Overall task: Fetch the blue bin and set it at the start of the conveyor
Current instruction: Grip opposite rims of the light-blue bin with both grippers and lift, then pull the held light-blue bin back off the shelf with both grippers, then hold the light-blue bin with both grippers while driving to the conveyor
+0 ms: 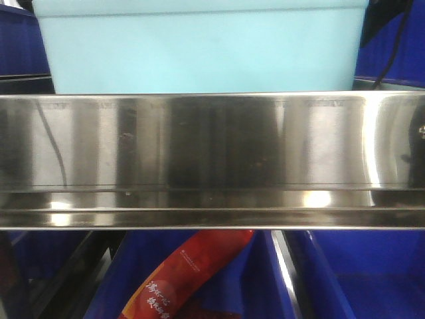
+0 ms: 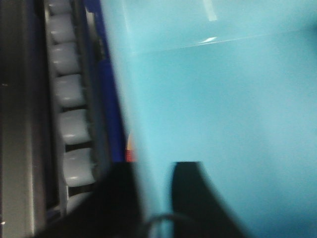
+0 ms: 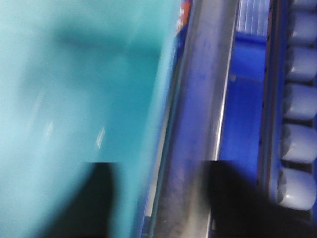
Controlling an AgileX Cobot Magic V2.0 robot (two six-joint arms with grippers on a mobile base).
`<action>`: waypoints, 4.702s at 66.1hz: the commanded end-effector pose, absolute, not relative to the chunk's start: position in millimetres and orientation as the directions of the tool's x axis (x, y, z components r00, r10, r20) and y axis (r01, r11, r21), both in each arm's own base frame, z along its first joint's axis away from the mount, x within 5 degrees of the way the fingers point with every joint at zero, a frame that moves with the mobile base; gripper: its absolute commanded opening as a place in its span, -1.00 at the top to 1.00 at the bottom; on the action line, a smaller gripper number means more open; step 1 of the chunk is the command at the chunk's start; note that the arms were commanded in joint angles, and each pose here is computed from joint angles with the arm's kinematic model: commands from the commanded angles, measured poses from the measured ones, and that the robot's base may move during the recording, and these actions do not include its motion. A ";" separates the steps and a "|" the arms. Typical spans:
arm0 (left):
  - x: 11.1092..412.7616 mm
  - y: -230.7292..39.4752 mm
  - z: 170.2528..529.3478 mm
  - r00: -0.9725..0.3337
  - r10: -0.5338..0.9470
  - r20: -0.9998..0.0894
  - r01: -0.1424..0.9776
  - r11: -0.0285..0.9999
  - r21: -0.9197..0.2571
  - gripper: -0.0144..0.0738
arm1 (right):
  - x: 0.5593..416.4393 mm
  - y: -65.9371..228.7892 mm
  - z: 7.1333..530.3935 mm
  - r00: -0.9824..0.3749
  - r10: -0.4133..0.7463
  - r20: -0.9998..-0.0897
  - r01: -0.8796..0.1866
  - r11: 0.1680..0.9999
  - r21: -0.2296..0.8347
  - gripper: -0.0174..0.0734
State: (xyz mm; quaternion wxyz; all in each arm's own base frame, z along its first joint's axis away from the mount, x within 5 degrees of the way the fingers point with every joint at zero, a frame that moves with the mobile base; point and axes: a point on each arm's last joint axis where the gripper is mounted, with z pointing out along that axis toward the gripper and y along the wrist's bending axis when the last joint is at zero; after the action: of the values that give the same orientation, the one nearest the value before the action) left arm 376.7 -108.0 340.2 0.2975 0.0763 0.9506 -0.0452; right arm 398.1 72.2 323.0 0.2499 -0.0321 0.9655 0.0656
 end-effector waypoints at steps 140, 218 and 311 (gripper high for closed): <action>274.2 -78.2 466.0 -0.591 0.043 -0.806 0.190 0.978 -0.088 0.93 | 278.9 52.6 481.6 -0.543 0.020 -0.840 -0.150 0.981 0.120 0.95; 274.3 -78.1 466.0 -0.591 0.044 -0.806 0.189 0.978 -0.086 0.93 | 280.5 52.8 482.2 -0.531 0.022 -0.847 -0.151 0.981 0.121 0.95; 274.3 -78.1 466.0 -0.591 0.044 -0.806 0.189 0.978 -0.086 0.93 | 280.6 52.8 482.4 -0.529 0.023 -0.848 -0.151 0.981 0.121 0.95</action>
State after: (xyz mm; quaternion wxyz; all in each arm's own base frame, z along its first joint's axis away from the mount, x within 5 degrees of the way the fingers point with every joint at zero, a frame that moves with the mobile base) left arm 274.5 -86.3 461.0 0.4271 0.0588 0.8943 -0.1197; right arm 284.3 60.0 472.2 0.4509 -0.0319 0.8846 0.1146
